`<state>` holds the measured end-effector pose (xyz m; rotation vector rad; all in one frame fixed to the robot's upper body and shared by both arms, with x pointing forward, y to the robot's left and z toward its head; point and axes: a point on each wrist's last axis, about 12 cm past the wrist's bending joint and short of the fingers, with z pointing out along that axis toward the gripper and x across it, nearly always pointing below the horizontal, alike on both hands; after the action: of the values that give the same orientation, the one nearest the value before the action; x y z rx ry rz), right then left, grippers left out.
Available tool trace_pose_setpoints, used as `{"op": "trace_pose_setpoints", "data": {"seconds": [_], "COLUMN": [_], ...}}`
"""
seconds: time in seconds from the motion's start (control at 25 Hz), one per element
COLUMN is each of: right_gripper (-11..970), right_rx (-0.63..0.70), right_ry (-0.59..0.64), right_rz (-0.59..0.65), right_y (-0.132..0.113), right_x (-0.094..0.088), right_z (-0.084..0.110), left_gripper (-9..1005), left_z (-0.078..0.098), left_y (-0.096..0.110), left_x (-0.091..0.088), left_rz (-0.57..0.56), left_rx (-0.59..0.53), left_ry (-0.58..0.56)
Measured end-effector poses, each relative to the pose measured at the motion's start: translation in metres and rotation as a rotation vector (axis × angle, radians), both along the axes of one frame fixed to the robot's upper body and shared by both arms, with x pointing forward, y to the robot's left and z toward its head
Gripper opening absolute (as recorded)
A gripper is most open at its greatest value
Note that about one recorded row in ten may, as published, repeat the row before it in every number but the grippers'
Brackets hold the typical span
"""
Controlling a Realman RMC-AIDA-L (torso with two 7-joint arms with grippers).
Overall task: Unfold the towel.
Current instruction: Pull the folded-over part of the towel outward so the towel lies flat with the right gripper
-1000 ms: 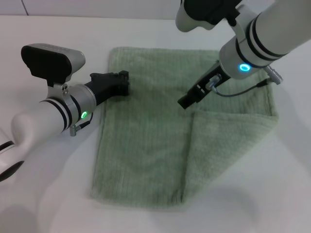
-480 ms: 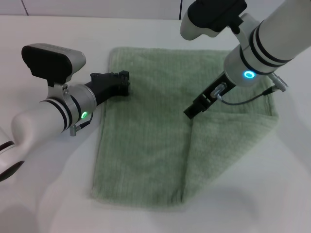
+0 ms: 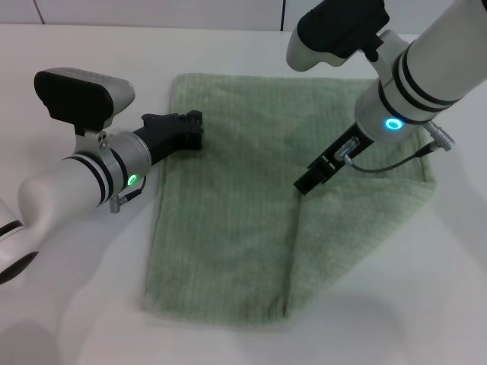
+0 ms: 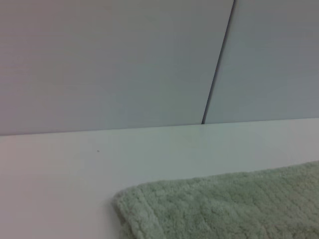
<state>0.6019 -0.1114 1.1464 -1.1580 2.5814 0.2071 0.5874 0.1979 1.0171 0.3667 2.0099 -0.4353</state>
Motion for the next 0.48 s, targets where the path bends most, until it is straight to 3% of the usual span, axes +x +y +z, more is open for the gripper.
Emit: {"op": "trace_pose_setpoints", "data": {"seconds": [0.48], "right_gripper": [782], "right_rx": [0.008], "right_ry": [0.029], "right_rz": [0.009], "right_y": [0.0029], "right_x": [0.0012], "right_z": [-0.0087], "left_gripper": [-1], "left_z": [-0.0013], "left_y": [0.0015], "left_x": [-0.0015], "left_rz": [0.004], "left_rx": [-0.002], "left_ry": [0.005]}}
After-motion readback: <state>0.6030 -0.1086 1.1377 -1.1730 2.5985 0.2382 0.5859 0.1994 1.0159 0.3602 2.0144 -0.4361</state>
